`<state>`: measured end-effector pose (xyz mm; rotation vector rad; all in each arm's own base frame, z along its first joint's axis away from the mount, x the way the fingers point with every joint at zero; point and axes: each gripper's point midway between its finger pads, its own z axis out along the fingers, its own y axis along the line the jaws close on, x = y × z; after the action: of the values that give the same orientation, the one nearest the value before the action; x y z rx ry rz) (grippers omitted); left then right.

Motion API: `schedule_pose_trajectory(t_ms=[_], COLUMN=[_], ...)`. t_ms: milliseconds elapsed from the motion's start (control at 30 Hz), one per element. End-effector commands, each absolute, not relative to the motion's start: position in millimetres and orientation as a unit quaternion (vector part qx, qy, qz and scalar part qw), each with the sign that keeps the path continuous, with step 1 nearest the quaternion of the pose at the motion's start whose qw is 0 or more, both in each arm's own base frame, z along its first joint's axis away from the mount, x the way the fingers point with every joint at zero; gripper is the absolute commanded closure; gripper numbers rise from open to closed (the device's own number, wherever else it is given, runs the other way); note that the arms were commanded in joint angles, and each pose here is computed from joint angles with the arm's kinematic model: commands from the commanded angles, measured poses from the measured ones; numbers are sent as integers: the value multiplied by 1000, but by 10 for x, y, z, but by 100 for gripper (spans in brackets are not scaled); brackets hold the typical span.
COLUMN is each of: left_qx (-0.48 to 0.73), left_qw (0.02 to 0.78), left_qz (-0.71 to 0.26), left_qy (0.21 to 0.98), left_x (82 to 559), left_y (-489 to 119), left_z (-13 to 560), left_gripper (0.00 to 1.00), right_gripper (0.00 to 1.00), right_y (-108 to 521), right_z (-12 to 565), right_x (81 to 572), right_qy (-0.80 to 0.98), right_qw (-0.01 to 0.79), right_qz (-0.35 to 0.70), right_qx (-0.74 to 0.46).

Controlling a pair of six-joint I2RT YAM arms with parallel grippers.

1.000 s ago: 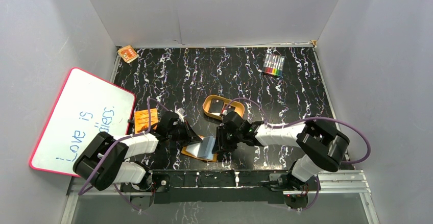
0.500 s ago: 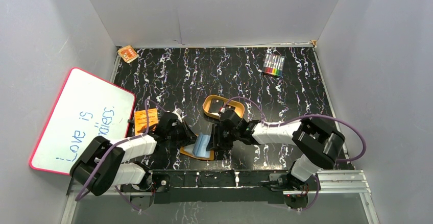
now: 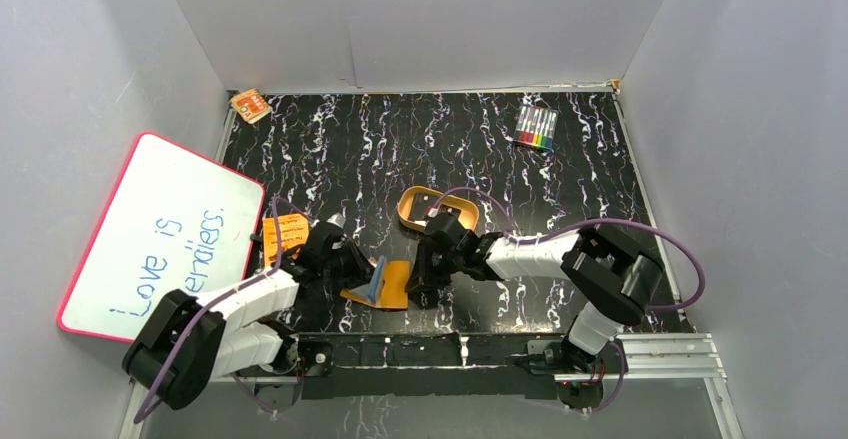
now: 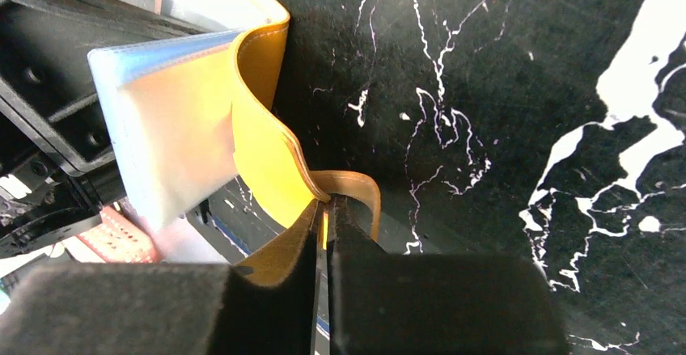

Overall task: Put the credit cards into the card holder
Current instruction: Turn over the card slot in the card holder.

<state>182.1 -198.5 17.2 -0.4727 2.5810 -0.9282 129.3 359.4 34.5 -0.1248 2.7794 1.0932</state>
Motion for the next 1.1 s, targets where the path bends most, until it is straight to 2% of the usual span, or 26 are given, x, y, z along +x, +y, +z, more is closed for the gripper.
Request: schedule_pose_trajectory(t_ms=[0, 100, 200, 267, 433, 533, 767, 900, 1033, 1067], left_qx=[-169, -168, -167, -167, -169, -170, -162, -152, -150, -151], left_qw=[138, 149, 153, 156, 181, 197, 198, 191, 183, 182], left_qz=[-273, -268, -265, -262, -260, -272, -326, -325, -284, -273], left_qy=[937, 937, 937, 938, 933, 926, 910, 914, 929, 933], left_x=[1562, 1587, 1601, 1613, 1690, 1737, 1757, 1745, 1722, 1712], left_y=[-1797, -1771, -1760, -1749, -1725, -1744, -1908, -1928, -1823, -1783], left_z=[55, 119, 168, 207, 416, 561, 733, 684, 505, 459], left_gripper=[100, 96, 89, 80, 49, 38, 28, 25, 31, 34], right_gripper=[93, 100, 100, 100, 100, 100, 100, 100, 100, 97], right_y=[3841, 3793, 3765, 3761, 3758, 3759, 3806, 3814, 3771, 3751], right_z=[688, 657, 637, 641, 659, 671, 758, 807, 763, 744], right_x=[1614, 1613, 1614, 1611, 1618, 1621, 1626, 1634, 1628, 1628], right_qy=[903, 907, 909, 909, 910, 910, 903, 900, 906, 909], right_qw=[150, 154, 156, 157, 160, 161, 165, 169, 166, 165], right_qz=[401, 389, 383, 383, 378, 376, 388, 393, 382, 377], right_qx=[-44, -50, -53, -55, -66, -70, -78, -80, -73, -69])
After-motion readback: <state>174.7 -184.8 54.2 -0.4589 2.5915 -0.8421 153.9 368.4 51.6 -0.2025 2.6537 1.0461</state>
